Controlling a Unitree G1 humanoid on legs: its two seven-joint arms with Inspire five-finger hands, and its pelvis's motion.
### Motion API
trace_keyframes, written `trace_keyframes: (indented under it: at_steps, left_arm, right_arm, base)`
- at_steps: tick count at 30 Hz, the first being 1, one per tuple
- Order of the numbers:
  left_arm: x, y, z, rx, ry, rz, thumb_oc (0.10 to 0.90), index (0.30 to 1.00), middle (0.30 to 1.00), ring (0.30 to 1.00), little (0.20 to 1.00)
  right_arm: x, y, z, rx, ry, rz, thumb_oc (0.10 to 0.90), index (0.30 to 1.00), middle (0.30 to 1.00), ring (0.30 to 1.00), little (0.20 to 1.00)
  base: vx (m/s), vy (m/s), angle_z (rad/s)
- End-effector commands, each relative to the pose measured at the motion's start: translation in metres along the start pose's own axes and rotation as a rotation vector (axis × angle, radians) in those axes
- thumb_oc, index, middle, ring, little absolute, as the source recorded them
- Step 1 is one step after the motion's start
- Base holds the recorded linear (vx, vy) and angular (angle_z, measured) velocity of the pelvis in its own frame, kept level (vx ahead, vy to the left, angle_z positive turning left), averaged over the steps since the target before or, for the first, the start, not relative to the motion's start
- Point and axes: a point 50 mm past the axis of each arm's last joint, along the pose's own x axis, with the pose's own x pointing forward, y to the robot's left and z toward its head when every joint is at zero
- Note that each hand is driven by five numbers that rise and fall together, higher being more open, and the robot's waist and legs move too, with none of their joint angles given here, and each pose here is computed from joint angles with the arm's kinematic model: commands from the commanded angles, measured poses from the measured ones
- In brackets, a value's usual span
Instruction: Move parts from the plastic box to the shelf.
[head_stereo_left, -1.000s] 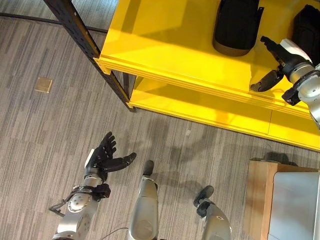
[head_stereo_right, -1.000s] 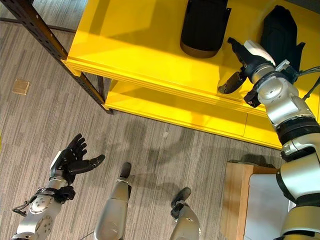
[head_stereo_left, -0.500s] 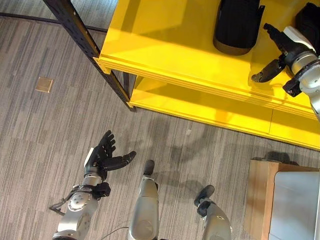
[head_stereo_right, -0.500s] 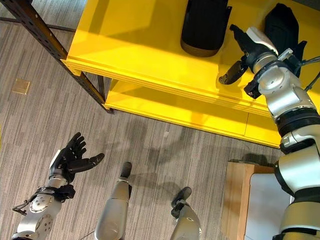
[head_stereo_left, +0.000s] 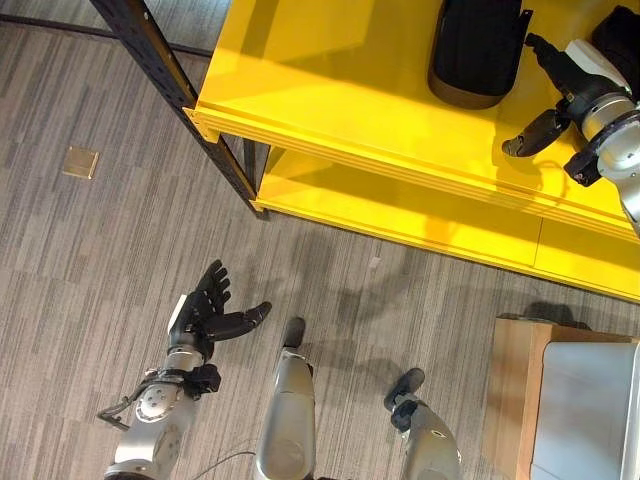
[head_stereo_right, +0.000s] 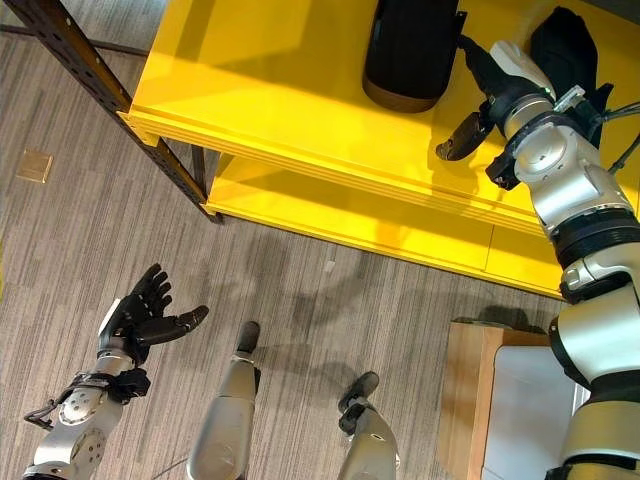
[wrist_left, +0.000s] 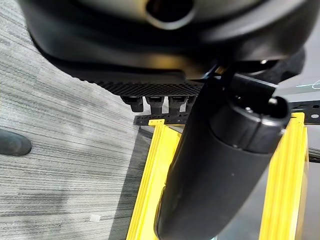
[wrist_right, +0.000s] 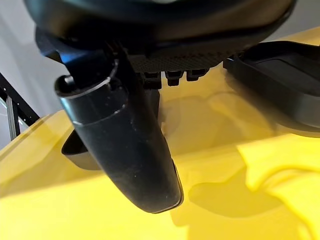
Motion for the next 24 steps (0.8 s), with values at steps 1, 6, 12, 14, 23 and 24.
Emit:
trace_keyframes:
  at_steps: [1,6,12,14,23,24]
  left_arm:
    - [-0.002,0.007,0.038,0.016,-0.198,-0.005,0.9,1.0,1.0,1.0,1.0]
    - [-0.001,0.007,0.039,0.018,-0.201,-0.002,0.9,1.0,1.0,1.0,1.0]
    - [-0.002,0.01,0.04,0.019,-0.203,0.011,0.9,1.0,1.0,1.0,1.0]
    - [-0.002,0.01,0.04,0.019,-0.203,0.013,0.9,1.0,1.0,1.0,1.0]
    - [-0.002,0.013,0.04,0.015,-0.203,0.026,0.9,1.0,1.0,1.0,1.0]
    - [-0.002,0.013,0.04,0.017,-0.203,0.026,0.9,1.0,1.0,1.0,1.0]
  right_arm:
    - [0.004,-0.059,0.052,-0.03,-0.163,-0.206,0.9,1.0,1.0,1.0,1.0]
    - [0.007,-0.056,0.053,-0.033,-0.154,-0.198,0.9,1.0,1.0,1.0,1.0]
    - [0.008,-0.053,0.058,-0.056,-0.164,-0.19,0.9,1.0,1.0,1.0,1.0]
    - [0.009,-0.053,0.061,-0.059,-0.171,-0.19,0.9,1.0,1.0,1.0,1.0]
    - [0.01,-0.052,0.064,-0.055,-0.181,-0.191,0.9,1.0,1.0,1.0,1.0]
    - [0.01,-0.051,0.064,-0.051,-0.176,-0.19,0.9,1.0,1.0,1.0,1.0]
  base:
    - [0.0,0.0,0.0]
    - [0.0,0.0,0.0]
    - [0.0,0.0,0.0]
    - [0.0,0.0,0.0]
    - [0.0,0.0,0.0]
    - [0.0,0.0,0.0]
